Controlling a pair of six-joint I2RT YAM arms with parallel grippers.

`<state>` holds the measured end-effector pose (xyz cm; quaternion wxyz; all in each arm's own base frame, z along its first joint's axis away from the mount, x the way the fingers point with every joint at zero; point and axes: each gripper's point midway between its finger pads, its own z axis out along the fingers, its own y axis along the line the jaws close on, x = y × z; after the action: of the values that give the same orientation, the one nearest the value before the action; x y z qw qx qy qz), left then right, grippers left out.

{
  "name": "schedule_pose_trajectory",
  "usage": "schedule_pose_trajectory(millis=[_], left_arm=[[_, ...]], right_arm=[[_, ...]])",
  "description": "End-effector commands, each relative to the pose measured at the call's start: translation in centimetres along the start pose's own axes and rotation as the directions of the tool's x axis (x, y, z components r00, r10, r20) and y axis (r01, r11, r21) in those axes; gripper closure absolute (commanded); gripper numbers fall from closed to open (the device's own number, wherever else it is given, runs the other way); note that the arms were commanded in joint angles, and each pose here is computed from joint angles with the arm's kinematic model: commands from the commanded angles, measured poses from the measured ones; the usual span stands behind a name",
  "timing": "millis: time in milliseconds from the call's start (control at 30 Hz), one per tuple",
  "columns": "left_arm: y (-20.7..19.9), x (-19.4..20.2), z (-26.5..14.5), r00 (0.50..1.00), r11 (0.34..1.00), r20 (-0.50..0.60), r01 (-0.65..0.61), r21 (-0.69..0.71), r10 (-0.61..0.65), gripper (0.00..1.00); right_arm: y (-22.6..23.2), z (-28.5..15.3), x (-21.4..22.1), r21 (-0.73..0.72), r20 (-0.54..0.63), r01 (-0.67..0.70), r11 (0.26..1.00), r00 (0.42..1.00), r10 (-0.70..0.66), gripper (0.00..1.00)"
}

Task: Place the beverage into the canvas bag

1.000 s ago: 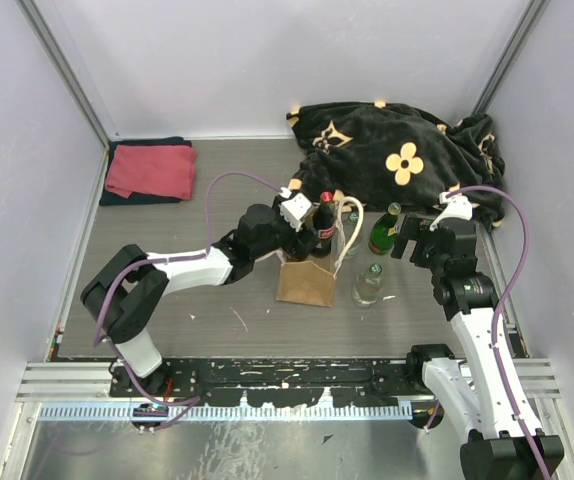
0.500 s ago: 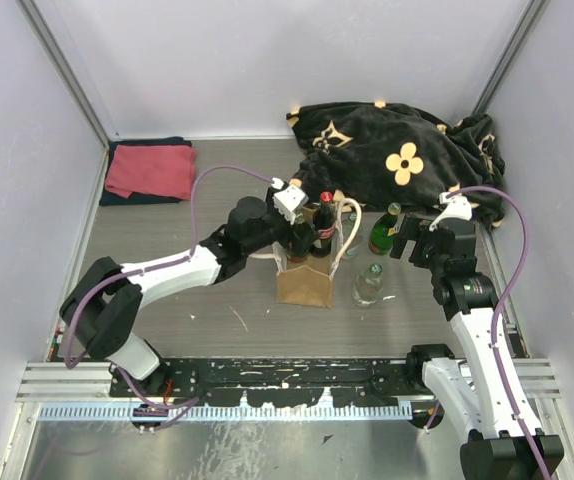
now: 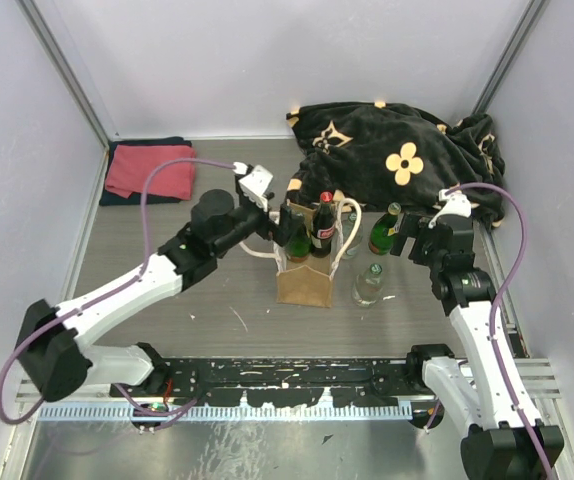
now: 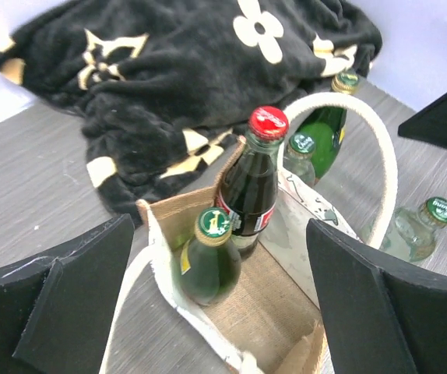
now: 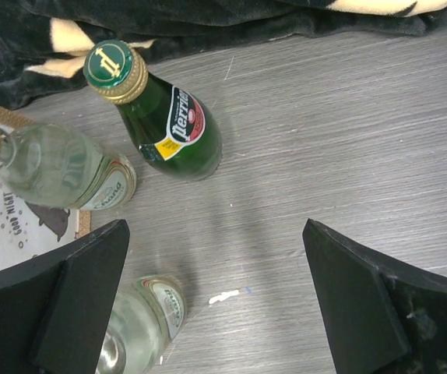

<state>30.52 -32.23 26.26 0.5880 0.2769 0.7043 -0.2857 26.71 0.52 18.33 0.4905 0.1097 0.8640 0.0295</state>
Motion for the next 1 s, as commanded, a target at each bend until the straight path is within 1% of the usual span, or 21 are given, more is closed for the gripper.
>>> schedule_pose_trajectory(millis=[0,100,200,267,333,500,833,967], left_arm=[[1.7,-2.6,-3.9,0.999,0.995,0.028,0.031,-0.09,-0.029,0.01],[2.5,-2.3,-5.8,0.999,0.991,0.012,0.043,-0.129,-0.042,0.01],[3.7,-0.7,-7.0,0.993,0.98,-0.058,0.092,-0.178,-0.104,0.01],[4.6,0.3,-7.4,0.984,0.97,-0.093,0.133,-0.205,-0.154,0.01],[5.2,0.6,-7.6,0.978,0.962,-0.102,0.153,-0.224,-0.179,0.02],[5.7,0.6,-7.8,0.977,0.957,-0.098,0.161,-0.243,-0.189,0.02],[6.2,2.1,-7.8,0.973,0.952,-0.128,0.153,-0.264,-0.192,0.02],[6.4,2.4,-7.5,0.972,0.95,-0.133,0.154,-0.271,-0.196,0.02]], right_arm=[[0.5,1.0,-4.1,0.004,0.104,-0.011,1.0,0.994,0.011,0.02],[1.5,1.5,-5.0,-0.039,0.121,-0.008,0.999,0.993,0.013,0.07],[2.4,1.8,-5.4,-0.082,0.119,-0.003,0.997,0.993,0.013,0.11],[2.2,1.9,-5.4,-0.074,0.117,-0.001,0.997,0.993,0.01,0.11],[2.1,2.1,-5.7,-0.07,0.136,0.014,0.997,0.991,-0.005,0.11],[2.5,3.5,-5.5,-0.087,0.142,0.058,0.995,0.989,-0.045,0.11],[3.7,7.1,-5.2,-0.111,0.163,0.079,0.991,0.985,-0.06,0.11],[4.3,8.5,-4.7,-0.098,0.172,0.098,0.99,0.982,-0.08,0.13]])
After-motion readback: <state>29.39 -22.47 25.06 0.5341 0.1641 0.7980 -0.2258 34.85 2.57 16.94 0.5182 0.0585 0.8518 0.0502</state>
